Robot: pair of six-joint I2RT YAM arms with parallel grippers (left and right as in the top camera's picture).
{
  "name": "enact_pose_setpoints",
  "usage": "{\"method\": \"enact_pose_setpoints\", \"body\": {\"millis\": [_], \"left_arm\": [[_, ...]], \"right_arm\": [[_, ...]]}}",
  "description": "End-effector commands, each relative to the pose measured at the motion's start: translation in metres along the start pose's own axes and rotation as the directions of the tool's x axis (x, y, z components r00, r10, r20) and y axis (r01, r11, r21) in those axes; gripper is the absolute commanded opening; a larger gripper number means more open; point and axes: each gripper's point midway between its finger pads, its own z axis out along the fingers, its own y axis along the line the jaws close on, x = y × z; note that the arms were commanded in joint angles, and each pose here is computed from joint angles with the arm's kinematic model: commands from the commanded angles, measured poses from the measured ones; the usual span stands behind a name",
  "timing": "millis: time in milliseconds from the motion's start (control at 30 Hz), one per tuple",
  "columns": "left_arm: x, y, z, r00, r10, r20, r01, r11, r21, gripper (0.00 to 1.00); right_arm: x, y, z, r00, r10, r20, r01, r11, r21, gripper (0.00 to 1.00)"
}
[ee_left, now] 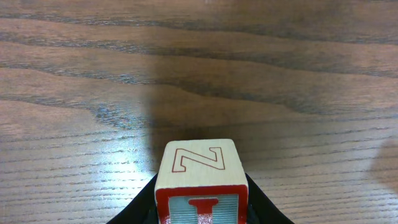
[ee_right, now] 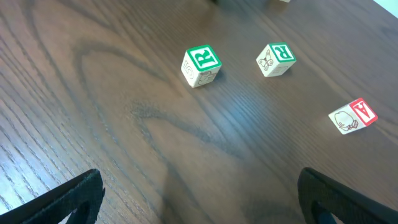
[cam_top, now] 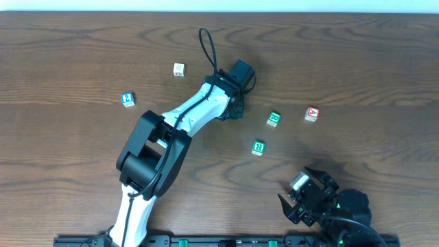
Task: Spell out Ai2
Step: 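Carry the red I block forward with the left gripper, then lower the I block onto the table and open the left gripper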
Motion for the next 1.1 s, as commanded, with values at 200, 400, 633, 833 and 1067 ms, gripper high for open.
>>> {"method": "enact_pose_setpoints", "body": {"millis": [200, 400, 633, 833, 1067], "left_arm": [[-0.007, 0.002, 0.001, 1.000, -0.008, 0.017, 0.008, 1.000, -0.020, 0.38], [-0.007, 0.002, 0.001, 1.000, -0.008, 0.017, 0.008, 1.000, -0.020, 0.38], [-0.007, 0.002, 0.001, 1.000, -0.003, 0.016, 0.004, 1.000, -0.020, 0.47], [-0.010, 0.001, -0.004, 0.998, 0.058, 0.025, -0.058, 0.998, -0.017, 0.57], [-0.041, -0.013, -0.055, 0.990, 0.128, 0.067, -0.128, 0.992, 0.000, 0.64]], "right_arm": [[0.003, 0.002, 0.002, 1.000, 0.003, -0.002, -0.003, 1.000, -0.011, 0.99], [0.003, 0.002, 0.002, 1.000, 0.003, -0.002, -0.003, 1.000, -0.011, 0.99], [0.003, 0.002, 0.002, 1.000, 0.003, -0.002, -0.003, 1.000, -0.011, 0.99], [0.003, 0.002, 0.002, 1.000, 0.003, -0.002, -0.003, 1.000, -0.011, 0.99], [0.003, 0.002, 0.002, 1.000, 0.003, -0.002, -0.003, 1.000, -0.011, 0.99]]}}
